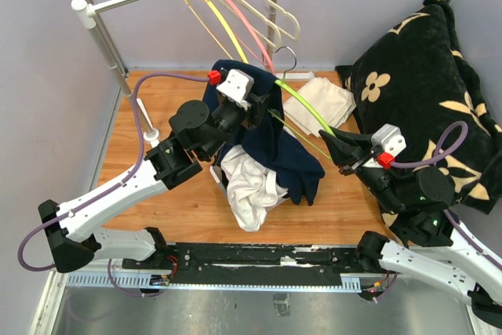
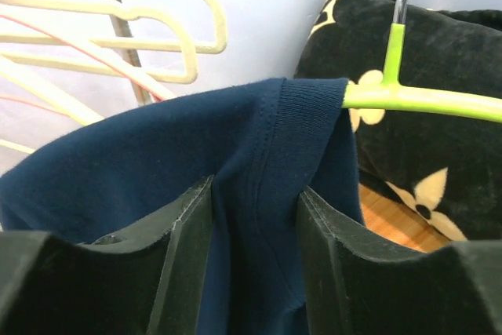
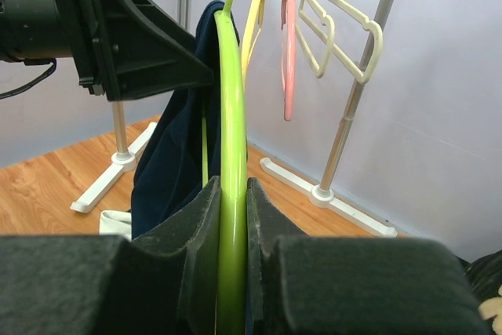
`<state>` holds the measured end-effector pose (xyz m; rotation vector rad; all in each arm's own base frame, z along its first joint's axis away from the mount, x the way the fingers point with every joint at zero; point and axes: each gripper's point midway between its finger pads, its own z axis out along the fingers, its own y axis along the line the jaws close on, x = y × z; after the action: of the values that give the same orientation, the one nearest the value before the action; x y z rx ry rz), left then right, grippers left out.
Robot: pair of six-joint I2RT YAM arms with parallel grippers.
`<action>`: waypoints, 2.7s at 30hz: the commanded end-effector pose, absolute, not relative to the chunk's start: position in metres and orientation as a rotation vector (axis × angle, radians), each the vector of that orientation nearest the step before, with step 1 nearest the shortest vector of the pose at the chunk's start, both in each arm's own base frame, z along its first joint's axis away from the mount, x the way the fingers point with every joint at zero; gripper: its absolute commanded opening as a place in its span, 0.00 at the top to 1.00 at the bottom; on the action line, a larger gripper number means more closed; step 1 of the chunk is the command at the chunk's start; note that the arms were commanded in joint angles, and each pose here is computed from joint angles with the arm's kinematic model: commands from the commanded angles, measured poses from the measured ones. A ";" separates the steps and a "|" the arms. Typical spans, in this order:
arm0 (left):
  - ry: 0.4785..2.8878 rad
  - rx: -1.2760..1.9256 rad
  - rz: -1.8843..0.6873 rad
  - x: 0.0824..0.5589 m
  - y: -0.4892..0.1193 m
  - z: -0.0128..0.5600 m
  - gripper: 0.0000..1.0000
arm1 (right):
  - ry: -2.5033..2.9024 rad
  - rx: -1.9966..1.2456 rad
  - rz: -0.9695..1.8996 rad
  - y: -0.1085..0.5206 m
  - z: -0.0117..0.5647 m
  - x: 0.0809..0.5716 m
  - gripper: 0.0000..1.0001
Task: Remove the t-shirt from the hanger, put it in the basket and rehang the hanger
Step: Remove the T-shirt from the hanger, then place the T-shirt in the bin.
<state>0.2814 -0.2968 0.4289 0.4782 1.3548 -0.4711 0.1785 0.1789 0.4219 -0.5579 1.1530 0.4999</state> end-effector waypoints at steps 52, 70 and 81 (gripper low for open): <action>1.179 0.342 -0.319 0.312 -0.253 0.560 1.00 | 0.970 -0.149 0.401 0.011 0.473 0.122 0.99; 0.790 0.386 -0.616 0.249 -0.264 0.718 0.99 | 1.041 -0.114 0.295 0.016 0.465 0.144 0.99; 0.569 0.396 -0.817 0.204 -0.264 0.762 0.99 | 1.053 -0.120 0.282 0.019 0.463 0.148 0.99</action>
<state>0.2391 -0.2848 0.7230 0.4270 0.7408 -0.7290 0.1511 0.0251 0.4498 -0.1626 1.1009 0.2628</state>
